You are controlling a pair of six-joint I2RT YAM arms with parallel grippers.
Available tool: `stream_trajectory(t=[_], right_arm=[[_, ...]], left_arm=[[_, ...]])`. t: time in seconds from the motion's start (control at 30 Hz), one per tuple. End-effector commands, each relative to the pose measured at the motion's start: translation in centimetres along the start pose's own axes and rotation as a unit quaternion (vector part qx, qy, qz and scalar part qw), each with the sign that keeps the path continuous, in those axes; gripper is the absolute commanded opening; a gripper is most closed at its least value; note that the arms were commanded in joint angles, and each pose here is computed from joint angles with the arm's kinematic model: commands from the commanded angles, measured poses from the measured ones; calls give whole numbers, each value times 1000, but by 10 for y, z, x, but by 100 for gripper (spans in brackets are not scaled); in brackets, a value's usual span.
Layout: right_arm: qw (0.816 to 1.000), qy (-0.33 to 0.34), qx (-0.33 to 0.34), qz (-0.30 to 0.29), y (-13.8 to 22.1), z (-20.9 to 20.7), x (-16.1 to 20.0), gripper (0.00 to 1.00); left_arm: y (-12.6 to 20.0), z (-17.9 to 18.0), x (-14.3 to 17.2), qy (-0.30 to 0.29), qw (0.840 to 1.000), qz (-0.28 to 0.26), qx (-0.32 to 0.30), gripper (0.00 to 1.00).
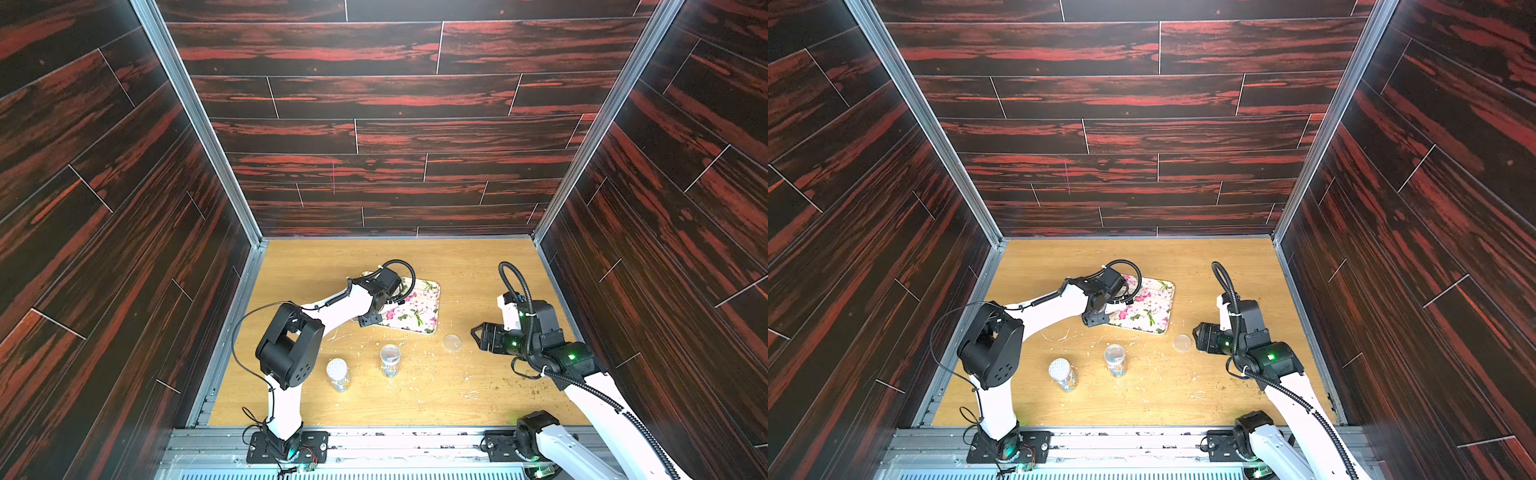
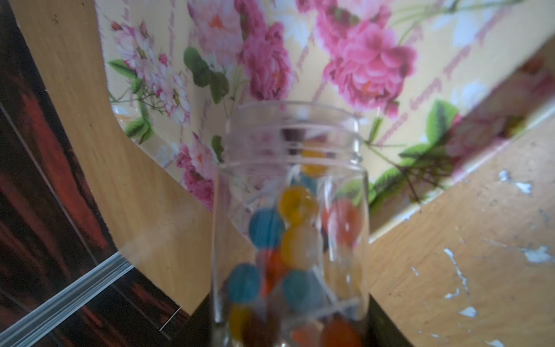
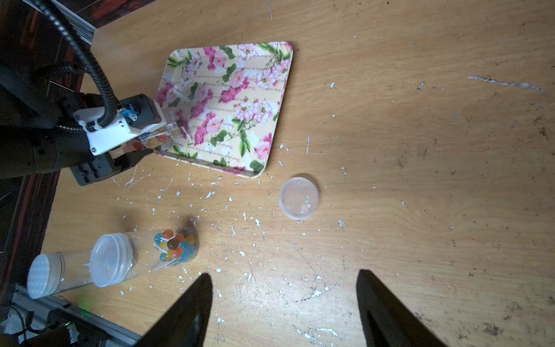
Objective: Pour the candies out of the jar
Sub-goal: 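Pour the candies out of the jar onto the tray.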
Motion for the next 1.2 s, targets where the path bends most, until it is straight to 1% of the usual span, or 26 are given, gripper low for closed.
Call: stream_trajectory(t=[0.0, 0.13, 0.33, 0.5, 0.77, 0.93, 1.03, 1.1, 1.17], right_arm=[[1000, -9, -3, 3, 0, -1, 4, 78], [1000, -10, -4, 4, 0, -1, 6, 78], [1000, -13, -2, 0, 1, -2, 6, 78], [1000, -13, -4, 1, 0, -2, 7, 78], [1000, -14, -5, 1, 0, -2, 7, 78], [1000, -14, -4, 1, 0, -2, 7, 78], [1000, -14, -2, 1, -1, -3, 7, 78], [1000, -14, -2, 0, -1, -3, 7, 78], [1000, -15, -3, 0, -1, -3, 7, 78]], left_arm=[[11, 12, 1, -26, 999, 16, -29, 44], [16, 18, -1, -33, 999, 15, -41, 44], [17, 20, 1, -62, 996, 30, -60, 44], [21, 23, 0, -70, 995, 30, -70, 44], [27, 24, -7, -119, 988, 41, -91, 45], [37, 33, -10, -130, 984, 44, -110, 45], [46, 37, -13, -126, 985, 33, -111, 45], [44, 34, -12, -132, 985, 34, -108, 45], [36, 28, -8, -144, 983, 46, -102, 45]])
Point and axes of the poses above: each gripper's point midway between its finger pads, its own y axis back along the fingers, its own z axis along the line the jaws close on, x = y × z, the point moved 4 cm from there along y, back along the fingers, and after that the axes turned 4 degrees about y, right-handed, at the moved point
